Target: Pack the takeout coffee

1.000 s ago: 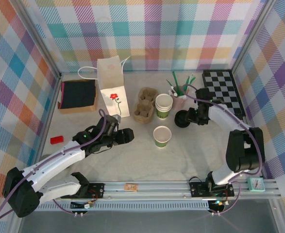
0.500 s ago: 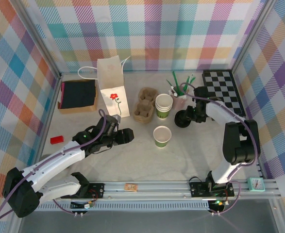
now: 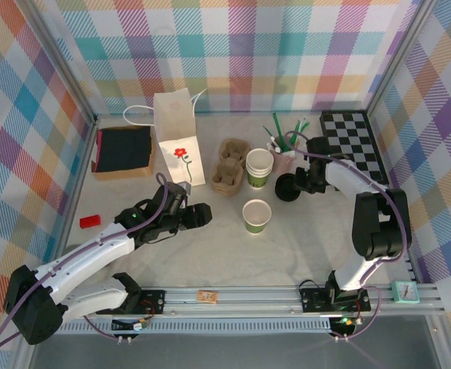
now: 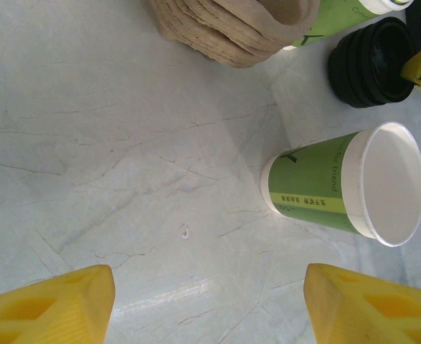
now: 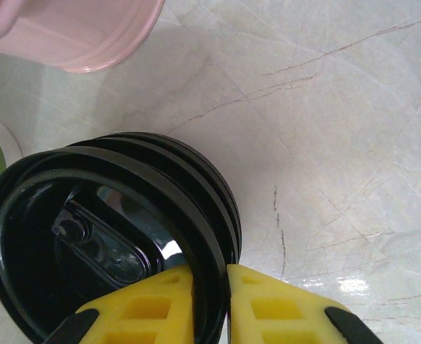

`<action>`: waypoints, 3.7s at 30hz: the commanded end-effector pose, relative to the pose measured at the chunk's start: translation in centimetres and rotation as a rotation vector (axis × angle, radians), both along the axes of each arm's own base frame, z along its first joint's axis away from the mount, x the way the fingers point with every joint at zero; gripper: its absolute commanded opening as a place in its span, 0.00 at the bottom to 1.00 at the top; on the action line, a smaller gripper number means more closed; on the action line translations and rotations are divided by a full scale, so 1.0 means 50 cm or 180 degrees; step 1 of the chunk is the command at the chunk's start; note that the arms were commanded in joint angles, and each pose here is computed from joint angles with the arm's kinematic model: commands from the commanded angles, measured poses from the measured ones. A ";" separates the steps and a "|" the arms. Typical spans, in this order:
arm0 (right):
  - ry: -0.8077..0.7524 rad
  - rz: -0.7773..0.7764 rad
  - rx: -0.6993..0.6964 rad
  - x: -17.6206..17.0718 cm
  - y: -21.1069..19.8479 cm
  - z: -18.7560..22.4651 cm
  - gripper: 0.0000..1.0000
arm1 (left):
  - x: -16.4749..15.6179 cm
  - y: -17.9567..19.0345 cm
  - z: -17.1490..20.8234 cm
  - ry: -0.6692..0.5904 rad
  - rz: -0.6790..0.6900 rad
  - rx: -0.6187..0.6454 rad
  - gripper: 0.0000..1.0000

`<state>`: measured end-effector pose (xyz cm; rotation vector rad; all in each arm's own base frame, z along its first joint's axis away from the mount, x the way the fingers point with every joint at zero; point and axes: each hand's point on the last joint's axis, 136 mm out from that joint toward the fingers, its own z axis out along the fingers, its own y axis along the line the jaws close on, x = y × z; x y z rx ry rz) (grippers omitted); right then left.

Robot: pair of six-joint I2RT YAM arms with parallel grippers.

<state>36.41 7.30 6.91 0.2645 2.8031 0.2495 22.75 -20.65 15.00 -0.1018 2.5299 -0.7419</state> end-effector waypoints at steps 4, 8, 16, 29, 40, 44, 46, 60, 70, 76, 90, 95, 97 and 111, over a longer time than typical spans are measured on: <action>-0.0159 0.0010 0.0082 -0.003 0.002 0.046 0.15 | 0.007 0.006 0.016 -0.0074 -0.0006 0.0014 0.70; -0.0238 -0.0001 0.0115 -0.019 0.001 0.079 0.14 | 0.009 0.005 0.029 -0.0123 -0.0046 0.0022 0.70; -0.0515 0.0118 0.0120 -0.086 0.006 0.182 0.13 | 0.010 -0.043 0.158 -0.0595 -0.0435 0.0035 0.69; -0.0944 0.0745 0.0204 -0.225 0.115 0.361 0.14 | 0.036 -0.267 0.239 -0.0849 -0.1167 0.0011 0.68; -0.1021 0.0975 0.0233 -0.227 0.181 0.378 0.14 | 0.029 -0.312 0.259 -0.0828 -0.1215 -0.0303 0.65; -0.1033 0.0953 0.0204 -0.220 0.183 0.373 0.14 | 0.022 -0.306 0.268 -0.0845 -0.1208 -0.0360 0.64; -0.1032 0.0959 0.0215 -0.217 0.188 0.372 0.14 | 0.020 -0.306 0.271 -0.0842 -0.1214 -0.0378 0.64; -0.1112 0.1006 0.0268 -0.216 0.217 0.379 0.14 | 0.020 -0.304 0.263 -0.0797 -0.1158 -0.0405 0.63; -0.1188 0.1082 0.0273 -0.226 0.236 0.393 0.14 | 0.030 -0.312 0.244 -0.0727 -0.1133 -0.0346 0.42; -0.1238 0.1084 0.0275 -0.229 0.235 0.401 0.14 | 0.031 -0.308 0.233 -0.0697 -0.1127 -0.0275 0.32; -0.1375 0.1104 0.0382 -0.238 0.240 0.422 0.14 | 0.033 -0.318 0.227 -0.0656 -0.1126 -0.0392 0.24; -0.1421 0.1139 0.0441 -0.242 0.244 0.425 0.15 | 0.037 -0.314 0.226 -0.0667 -0.1087 -0.0385 0.16; -0.1457 0.1197 0.0496 -0.246 0.252 0.429 0.16 | 0.037 -0.314 0.226 -0.0674 -0.1087 -0.0379 0.14; -0.1521 0.1247 0.0539 -0.261 0.251 0.453 0.43 | 0.066 -0.259 0.227 -0.1006 -0.0844 -0.0241 0.10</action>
